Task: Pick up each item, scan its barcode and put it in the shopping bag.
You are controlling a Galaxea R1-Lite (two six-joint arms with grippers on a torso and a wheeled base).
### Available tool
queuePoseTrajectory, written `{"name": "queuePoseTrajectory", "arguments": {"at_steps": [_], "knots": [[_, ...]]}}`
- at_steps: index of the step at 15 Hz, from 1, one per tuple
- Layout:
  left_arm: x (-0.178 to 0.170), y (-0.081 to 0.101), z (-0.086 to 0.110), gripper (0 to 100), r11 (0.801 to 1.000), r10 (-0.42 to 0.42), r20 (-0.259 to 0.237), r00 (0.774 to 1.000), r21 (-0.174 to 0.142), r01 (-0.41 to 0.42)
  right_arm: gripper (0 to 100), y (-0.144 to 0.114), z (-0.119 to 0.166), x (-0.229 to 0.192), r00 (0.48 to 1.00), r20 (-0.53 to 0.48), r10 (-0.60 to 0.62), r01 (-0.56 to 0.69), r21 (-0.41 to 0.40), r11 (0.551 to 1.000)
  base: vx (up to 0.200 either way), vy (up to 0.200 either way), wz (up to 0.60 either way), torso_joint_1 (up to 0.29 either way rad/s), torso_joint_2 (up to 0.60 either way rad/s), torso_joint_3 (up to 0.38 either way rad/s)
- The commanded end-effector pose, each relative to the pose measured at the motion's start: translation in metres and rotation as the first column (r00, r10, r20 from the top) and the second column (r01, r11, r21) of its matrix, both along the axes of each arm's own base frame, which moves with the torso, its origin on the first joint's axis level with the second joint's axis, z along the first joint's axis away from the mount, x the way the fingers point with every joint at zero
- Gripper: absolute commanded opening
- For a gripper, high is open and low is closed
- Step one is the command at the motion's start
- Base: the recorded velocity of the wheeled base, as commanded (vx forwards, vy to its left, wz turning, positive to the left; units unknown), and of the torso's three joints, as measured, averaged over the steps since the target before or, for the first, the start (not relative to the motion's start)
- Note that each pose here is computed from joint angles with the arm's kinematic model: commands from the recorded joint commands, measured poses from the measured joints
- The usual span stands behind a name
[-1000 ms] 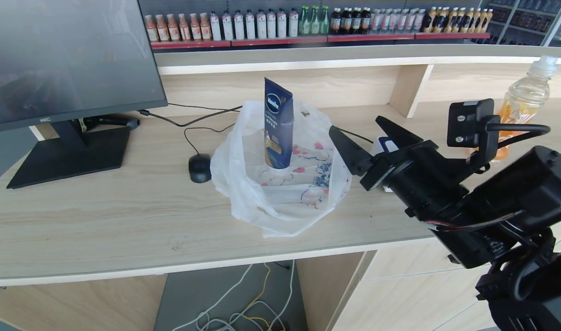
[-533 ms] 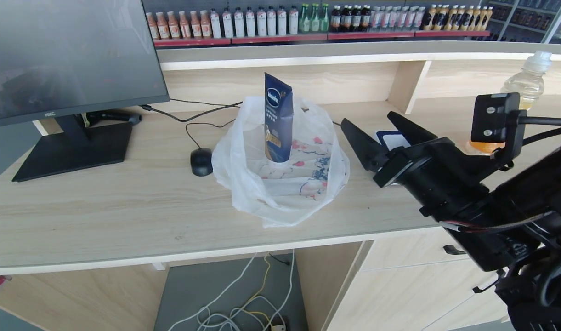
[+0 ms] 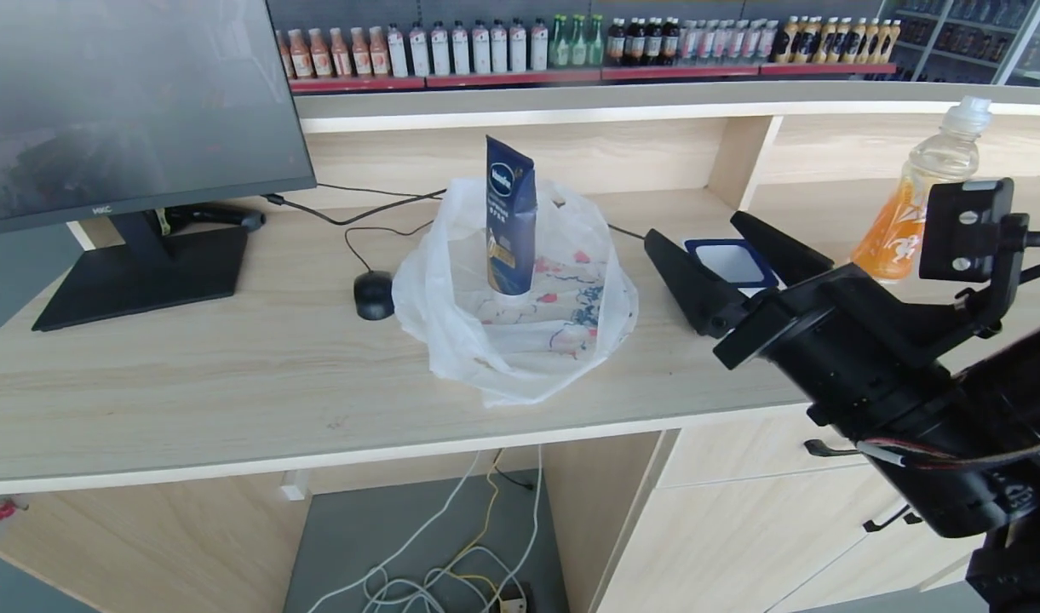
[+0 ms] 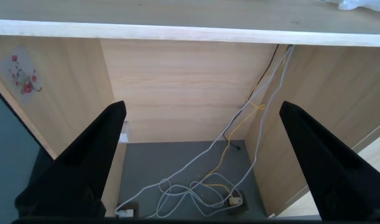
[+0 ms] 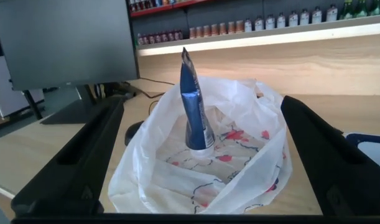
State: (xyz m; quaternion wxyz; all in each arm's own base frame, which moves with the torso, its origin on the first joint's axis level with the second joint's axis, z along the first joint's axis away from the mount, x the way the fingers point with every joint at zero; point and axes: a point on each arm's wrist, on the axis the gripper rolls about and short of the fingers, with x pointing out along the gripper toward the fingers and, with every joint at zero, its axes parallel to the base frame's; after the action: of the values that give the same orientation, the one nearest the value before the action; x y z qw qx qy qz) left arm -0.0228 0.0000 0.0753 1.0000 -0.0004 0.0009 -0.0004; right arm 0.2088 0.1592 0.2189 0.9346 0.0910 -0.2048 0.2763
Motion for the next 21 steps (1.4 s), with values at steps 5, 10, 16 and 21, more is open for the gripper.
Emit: {"name": "queuePoseTrajectory", "arguments": {"at_steps": [5, 10, 16, 21], "knots": [[0.0, 0.0, 0.0, 100, 1.0, 0.001, 0.0, 1.0, -0.001, -0.001, 100, 0.001, -0.002, 0.001, 1.0, -0.006, 0.002, -0.002, -0.005, 1.0, 0.0, -0.2, 0.0, 0.004, 0.0, 0.002], [0.0, 0.0, 0.0, 100, 1.0, 0.001, 0.0, 1.0, -0.001, -0.001, 100, 0.0, -0.001, -0.001, 1.0, -0.004, 0.002, -0.002, -0.003, 1.0, 0.0, -0.2, 0.0, 0.005, 0.0, 0.002], [0.0, 0.0, 0.0, 100, 1.0, 0.001, 0.0, 1.0, -0.001, -0.001, 100, 0.0, -0.004, -0.001, 1.0, -0.011, 0.001, -0.001, -0.011, 1.0, 0.0, -0.2, 0.0, 0.002, 0.0, 0.001], [0.0, 0.0, 0.0, 100, 1.0, 0.001, 0.0, 1.0, -0.004, -0.001, 100, 0.002, -0.011, 0.0, 0.999, -0.034, 0.003, -0.004, -0.03, 1.0, 0.0, -0.2, 0.0, 0.003, 0.0, 0.0]]}}
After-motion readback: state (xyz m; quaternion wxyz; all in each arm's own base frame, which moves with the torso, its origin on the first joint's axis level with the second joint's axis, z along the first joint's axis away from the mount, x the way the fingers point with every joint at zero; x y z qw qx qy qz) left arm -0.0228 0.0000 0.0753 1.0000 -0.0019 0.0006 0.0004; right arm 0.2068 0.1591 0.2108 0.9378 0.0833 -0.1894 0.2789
